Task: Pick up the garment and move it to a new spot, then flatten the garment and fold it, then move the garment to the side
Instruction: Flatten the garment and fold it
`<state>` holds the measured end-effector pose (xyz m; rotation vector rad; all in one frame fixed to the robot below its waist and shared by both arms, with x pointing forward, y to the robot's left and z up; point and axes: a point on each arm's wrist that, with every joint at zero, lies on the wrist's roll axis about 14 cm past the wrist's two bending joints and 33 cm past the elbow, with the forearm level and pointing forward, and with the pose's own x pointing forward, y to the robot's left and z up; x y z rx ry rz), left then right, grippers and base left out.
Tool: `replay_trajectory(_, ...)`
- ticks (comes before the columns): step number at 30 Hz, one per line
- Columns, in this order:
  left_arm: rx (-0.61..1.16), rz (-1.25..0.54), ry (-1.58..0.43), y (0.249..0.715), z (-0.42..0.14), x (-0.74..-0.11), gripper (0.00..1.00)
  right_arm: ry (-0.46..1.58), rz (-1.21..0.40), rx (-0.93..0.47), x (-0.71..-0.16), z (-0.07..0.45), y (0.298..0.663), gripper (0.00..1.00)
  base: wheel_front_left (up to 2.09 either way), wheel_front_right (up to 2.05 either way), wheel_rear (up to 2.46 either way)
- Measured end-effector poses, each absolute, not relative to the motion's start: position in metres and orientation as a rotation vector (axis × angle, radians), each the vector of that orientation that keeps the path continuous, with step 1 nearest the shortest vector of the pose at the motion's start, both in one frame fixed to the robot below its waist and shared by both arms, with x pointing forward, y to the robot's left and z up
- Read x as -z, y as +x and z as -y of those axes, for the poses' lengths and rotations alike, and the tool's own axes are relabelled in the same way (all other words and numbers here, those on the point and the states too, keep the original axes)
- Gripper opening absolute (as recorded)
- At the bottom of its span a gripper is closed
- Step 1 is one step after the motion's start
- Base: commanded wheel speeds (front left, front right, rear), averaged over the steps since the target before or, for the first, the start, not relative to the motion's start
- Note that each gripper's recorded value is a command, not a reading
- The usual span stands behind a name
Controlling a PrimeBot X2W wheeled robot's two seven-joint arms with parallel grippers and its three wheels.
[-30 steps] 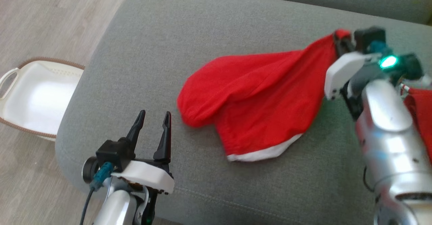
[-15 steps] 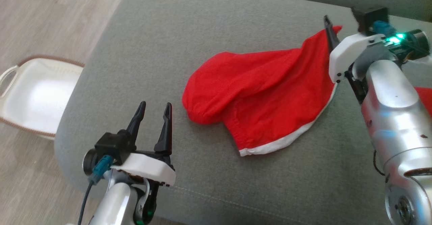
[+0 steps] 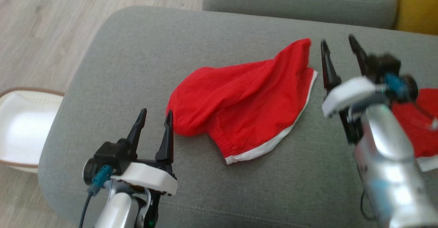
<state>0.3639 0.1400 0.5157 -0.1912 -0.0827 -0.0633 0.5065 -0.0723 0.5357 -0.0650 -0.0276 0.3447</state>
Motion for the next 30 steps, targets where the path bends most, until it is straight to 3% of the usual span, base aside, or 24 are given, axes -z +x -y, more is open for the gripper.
replay_trajectory(6,0.101,0.09,-0.199,0.359,-0.127,-0.519,1.0,0.021,0.077,-0.267,-0.527,0.104,0.46,1.0,0.0,0.0,0.0)
replay_trajectory(14,0.164,0.046,-0.206,0.349,-0.105,-0.506,1.0,0.163,-0.009,-0.214,-0.486,0.12,0.401,1.0,0.0,0.0,0.0)
replay_trajectory(21,0.207,0.012,-0.217,0.346,-0.092,-0.497,1.0,0.162,0.029,-0.197,-0.504,0.128,0.405,1.0,0.0,0.0,0.0)
replay_trajectory(30,0.355,-0.2,-0.197,0.325,-0.055,-0.435,1.0,0.163,0.015,-0.186,-0.501,0.132,0.408,1.0,0.0,0.0,0.0)
